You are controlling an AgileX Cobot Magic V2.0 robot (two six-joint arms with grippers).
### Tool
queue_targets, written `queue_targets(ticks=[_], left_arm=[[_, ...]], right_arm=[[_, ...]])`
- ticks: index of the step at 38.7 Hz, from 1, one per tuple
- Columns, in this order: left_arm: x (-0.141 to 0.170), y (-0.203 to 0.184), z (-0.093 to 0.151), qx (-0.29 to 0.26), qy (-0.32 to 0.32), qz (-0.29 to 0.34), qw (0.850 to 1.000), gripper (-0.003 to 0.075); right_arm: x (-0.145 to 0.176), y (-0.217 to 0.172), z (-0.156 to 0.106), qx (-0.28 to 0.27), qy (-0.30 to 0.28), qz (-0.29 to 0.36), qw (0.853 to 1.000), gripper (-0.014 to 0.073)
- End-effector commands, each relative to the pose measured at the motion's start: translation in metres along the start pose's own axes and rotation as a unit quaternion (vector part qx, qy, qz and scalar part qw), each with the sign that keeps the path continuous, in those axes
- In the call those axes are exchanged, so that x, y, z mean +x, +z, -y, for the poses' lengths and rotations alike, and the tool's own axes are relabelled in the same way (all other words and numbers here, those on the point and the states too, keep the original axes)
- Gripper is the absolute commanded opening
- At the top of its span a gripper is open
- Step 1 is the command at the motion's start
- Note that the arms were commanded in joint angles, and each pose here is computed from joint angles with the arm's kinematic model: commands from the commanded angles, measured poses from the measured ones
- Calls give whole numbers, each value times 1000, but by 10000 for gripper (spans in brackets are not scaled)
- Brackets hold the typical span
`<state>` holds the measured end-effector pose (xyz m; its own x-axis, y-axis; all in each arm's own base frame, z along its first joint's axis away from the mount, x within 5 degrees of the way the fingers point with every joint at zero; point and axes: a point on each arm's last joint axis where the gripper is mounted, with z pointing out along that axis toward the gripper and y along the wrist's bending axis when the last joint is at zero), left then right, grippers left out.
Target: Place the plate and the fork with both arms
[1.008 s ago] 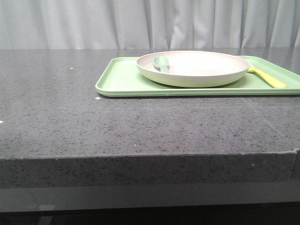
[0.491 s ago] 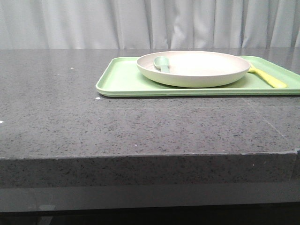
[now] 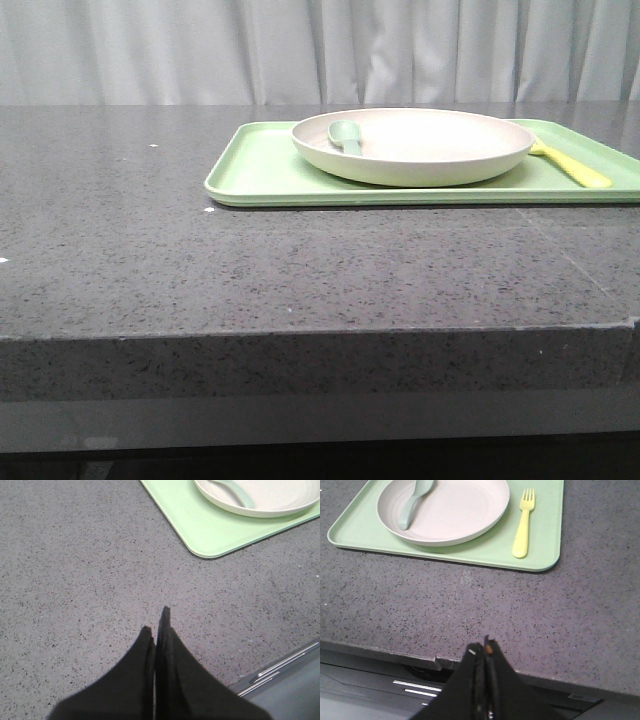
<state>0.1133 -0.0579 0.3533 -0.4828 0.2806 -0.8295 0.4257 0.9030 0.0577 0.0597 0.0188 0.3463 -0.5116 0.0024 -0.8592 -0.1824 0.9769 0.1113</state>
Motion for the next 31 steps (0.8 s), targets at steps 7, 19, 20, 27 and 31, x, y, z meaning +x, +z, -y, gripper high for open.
queue_targets(ticks=[7, 19, 20, 27, 31], left_arm=[[-4, -7, 0, 4, 10, 83, 996, -18], [72, -7, -16, -78, -55, 252, 963, -18], [79, -6, -17, -85, -63, 265, 959, -18], [137, 2, -17, -136, -158, 321, 924, -18], [150, 6, -16, -146, -156, 326, 921, -18]], right_arm=[[-12, -4, -2, -5, 3, 41, 999, -67], [-12, -4, -2, -5, 3, 41, 999, -67], [-12, -4, -2, -5, 3, 41, 999, -67], [-12, -4, -2, -5, 3, 41, 999, -67], [-12, -4, -2, -5, 3, 41, 999, -67]])
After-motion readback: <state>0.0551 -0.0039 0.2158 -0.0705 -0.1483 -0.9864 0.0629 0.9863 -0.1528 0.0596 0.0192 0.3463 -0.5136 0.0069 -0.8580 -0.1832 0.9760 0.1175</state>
